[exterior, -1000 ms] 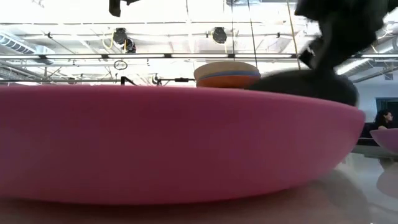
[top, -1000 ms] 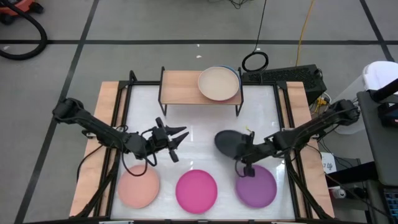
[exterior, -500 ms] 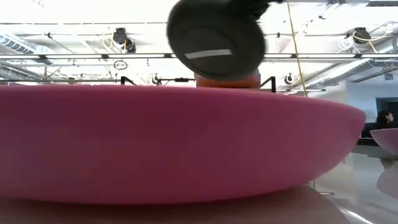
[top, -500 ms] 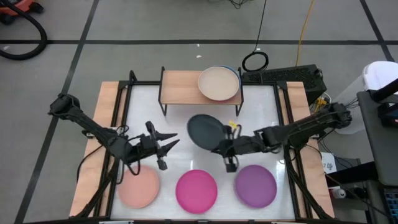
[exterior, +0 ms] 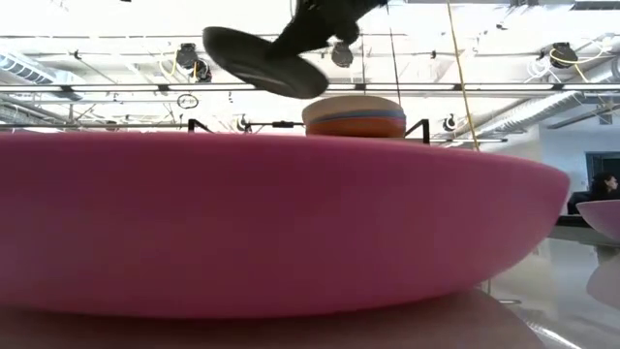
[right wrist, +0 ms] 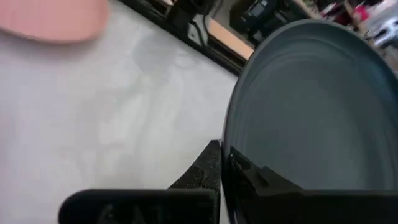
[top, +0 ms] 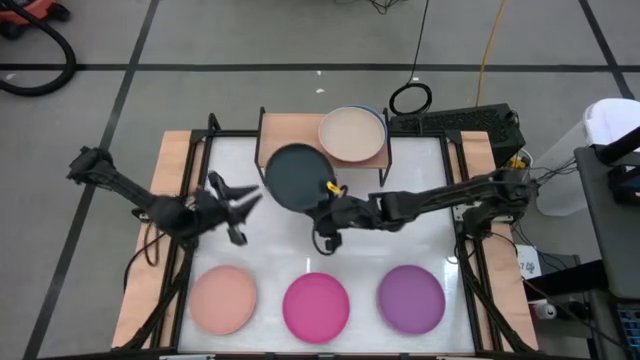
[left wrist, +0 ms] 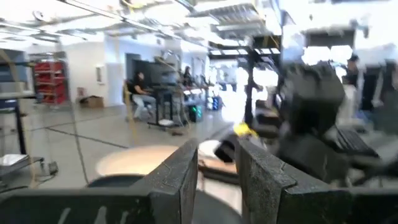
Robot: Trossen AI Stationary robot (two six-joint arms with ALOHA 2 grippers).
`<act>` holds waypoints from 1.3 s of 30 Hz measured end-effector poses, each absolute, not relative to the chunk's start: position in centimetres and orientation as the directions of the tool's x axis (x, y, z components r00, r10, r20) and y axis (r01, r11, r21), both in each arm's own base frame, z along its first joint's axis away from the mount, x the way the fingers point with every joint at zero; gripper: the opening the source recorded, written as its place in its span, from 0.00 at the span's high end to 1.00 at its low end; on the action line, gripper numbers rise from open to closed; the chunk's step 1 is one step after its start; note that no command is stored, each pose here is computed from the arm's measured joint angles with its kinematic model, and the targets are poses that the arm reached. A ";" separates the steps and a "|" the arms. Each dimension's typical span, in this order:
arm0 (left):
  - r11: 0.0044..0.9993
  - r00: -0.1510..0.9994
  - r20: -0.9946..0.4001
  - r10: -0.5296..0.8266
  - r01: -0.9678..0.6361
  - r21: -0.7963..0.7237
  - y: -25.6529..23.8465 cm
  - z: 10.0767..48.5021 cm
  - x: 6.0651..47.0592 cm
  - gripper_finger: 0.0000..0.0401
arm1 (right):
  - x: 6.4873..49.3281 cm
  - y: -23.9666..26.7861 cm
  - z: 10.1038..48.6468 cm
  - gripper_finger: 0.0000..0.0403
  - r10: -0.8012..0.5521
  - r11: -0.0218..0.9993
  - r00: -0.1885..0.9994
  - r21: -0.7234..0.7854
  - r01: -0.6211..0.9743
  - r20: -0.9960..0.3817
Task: Place and stack plates onto a shelf
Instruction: Put the black plate on the shelf
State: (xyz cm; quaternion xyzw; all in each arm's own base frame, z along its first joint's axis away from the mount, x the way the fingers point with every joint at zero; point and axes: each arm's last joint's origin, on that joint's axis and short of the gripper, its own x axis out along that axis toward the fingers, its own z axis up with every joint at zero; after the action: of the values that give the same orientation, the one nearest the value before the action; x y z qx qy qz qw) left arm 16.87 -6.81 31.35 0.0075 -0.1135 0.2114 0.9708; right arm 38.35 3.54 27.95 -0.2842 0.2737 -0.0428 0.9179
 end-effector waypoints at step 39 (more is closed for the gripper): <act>0.886 0.856 0.241 0.458 -0.463 -0.039 -4.3 31.1 15.7 0.72 | 43.3 -11.7 25.8 0.98 -0.284 0.857 0.879 -0.512 0.054 -0.382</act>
State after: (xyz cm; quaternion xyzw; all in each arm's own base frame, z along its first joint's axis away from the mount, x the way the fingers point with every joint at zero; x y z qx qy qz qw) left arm 15.69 -4.34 31.05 0.0099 -0.1227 0.2389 0.9632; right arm 43.34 -11.70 25.81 -0.2517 0.2285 -0.0901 0.9361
